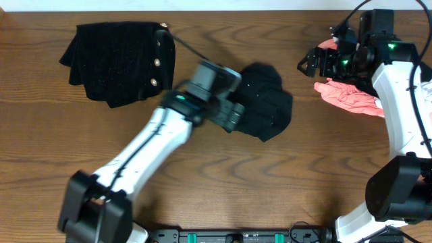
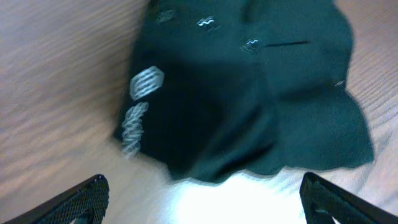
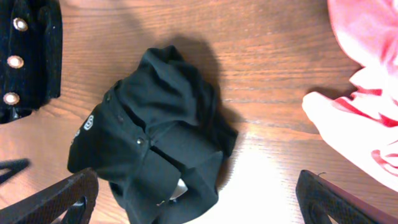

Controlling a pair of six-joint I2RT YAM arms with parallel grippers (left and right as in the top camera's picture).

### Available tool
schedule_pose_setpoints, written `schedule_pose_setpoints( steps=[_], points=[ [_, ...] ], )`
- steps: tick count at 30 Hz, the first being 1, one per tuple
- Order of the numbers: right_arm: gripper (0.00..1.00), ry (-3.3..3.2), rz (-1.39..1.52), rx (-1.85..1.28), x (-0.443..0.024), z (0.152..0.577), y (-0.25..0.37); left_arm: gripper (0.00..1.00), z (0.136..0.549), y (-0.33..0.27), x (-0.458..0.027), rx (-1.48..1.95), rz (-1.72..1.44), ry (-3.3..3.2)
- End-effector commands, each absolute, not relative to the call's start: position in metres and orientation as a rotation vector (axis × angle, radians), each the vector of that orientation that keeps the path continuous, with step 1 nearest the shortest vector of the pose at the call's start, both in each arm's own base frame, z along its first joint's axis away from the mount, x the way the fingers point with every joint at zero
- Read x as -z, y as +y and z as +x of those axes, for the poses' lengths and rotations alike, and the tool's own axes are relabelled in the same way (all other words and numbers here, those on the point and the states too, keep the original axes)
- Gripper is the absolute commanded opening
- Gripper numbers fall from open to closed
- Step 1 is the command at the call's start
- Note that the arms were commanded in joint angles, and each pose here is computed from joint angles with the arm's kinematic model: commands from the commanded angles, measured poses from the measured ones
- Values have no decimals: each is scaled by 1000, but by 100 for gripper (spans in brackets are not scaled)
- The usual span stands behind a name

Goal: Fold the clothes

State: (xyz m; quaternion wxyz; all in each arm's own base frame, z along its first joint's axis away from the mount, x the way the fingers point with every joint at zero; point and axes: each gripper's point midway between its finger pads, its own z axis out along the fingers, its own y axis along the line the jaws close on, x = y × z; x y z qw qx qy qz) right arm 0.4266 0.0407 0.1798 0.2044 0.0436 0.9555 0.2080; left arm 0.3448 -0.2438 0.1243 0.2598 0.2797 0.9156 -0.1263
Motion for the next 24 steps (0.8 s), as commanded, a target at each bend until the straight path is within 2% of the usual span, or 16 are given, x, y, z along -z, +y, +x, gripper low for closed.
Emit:
schedule_pose_setpoints(
  steps=[1,9,17,24],
  points=[
    [99,2634,97,-571,-187,430,29,98,342,-266,-116,209,839,2415],
    [99,2608,189,-544,-188,433,-3,98,339,-314,-129,-7,858,2200],
    [99,2606,228,-540,-188,431,-15,98,339,-348,-96,-83,883,2143],
    [99,2608,229,-541,-188,431,-15,98,321,-379,-80,-94,984,2116]
  ],
)
